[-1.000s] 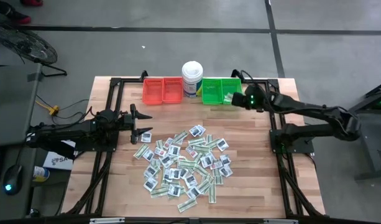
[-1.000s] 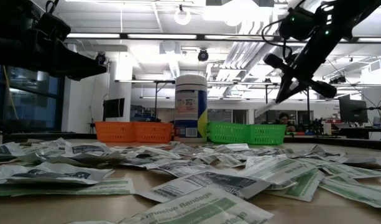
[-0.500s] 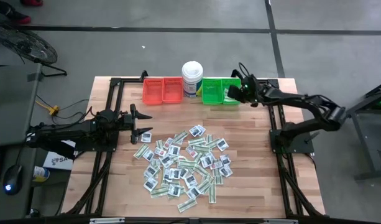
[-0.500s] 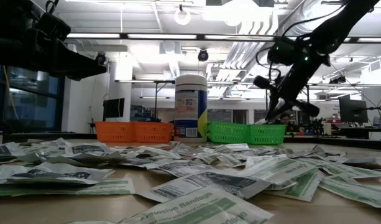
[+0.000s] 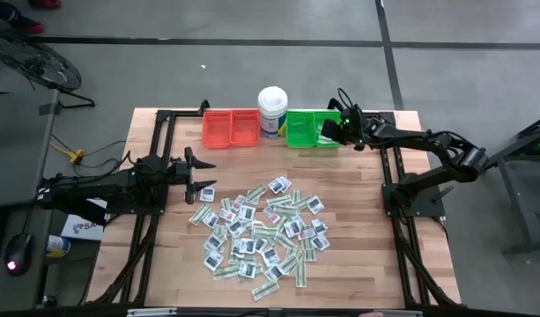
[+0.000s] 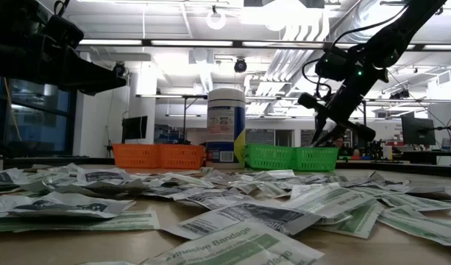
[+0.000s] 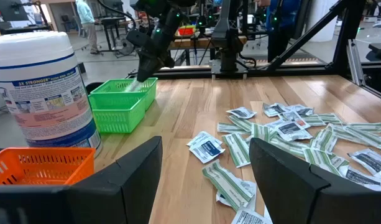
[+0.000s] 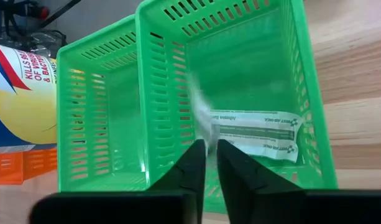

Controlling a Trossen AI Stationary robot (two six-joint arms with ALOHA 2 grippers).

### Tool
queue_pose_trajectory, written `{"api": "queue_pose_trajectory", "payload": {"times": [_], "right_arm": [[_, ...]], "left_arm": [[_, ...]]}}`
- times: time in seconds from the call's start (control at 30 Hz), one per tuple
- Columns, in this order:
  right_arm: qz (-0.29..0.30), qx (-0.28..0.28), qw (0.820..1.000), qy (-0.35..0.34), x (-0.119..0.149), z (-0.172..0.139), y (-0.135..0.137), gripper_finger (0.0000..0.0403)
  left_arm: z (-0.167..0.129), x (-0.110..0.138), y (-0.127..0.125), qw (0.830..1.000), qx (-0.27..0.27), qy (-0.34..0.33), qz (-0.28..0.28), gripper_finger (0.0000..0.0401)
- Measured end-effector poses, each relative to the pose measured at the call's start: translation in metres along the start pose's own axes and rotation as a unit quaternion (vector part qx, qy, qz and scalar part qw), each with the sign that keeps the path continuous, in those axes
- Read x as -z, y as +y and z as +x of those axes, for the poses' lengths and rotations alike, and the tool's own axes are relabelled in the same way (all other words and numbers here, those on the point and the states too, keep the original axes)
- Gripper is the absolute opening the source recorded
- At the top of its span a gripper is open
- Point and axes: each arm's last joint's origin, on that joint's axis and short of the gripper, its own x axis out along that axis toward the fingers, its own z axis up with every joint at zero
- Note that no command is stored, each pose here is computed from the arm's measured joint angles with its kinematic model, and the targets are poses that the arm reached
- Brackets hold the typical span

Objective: Pick & Place First Aid Supplies
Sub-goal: Put the green bandage pack into the right green bin, then put the black towelette pack into the left green bin

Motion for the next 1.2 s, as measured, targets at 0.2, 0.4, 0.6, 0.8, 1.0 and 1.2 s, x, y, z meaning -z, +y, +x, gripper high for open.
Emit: {"api": "queue_pose_trajectory", "payload": {"times": [0.2, 0.4, 0.6, 0.8, 1.0, 1.2], "right_arm": [[-0.01, -0.002, 1.0, 0.004, 0.0, 0.0, 0.0, 0.0106], [-0.044, -0.029, 0.998, 0.027, 0.002, -0.004, 0.003, 0.0135], [-0.091, -0.08, 0.991, 0.053, 0.008, -0.021, 0.013, 0.0134], [-0.186, -0.131, 0.969, 0.098, 0.026, -0.036, 0.022, 0.0134], [-0.299, -0.189, 0.923, 0.153, 0.054, -0.044, 0.033, 0.0134], [-0.392, -0.208, 0.871, 0.211, 0.085, -0.051, 0.035, 0.0134]], "left_arm": [[0.0, 0.0, 0.0, 1.0, 0.0, 0.0, 0.0, 0.0238], [0.0, 0.0, 0.0, 1.0, 0.0, 0.0, 0.0, 0.0238], [0.0, 0.0, 0.0, 1.0, 0.0, 0.0, 0.0, 0.0238], [0.0, 0.0, 0.0, 1.0, 0.0, 0.0, 0.0, 0.0238], [0.0, 0.0, 0.0, 1.0, 0.0, 0.0, 0.0, 0.0238], [0.0, 0.0, 0.0, 1.0, 0.0, 0.0, 0.0, 0.0238]]}}
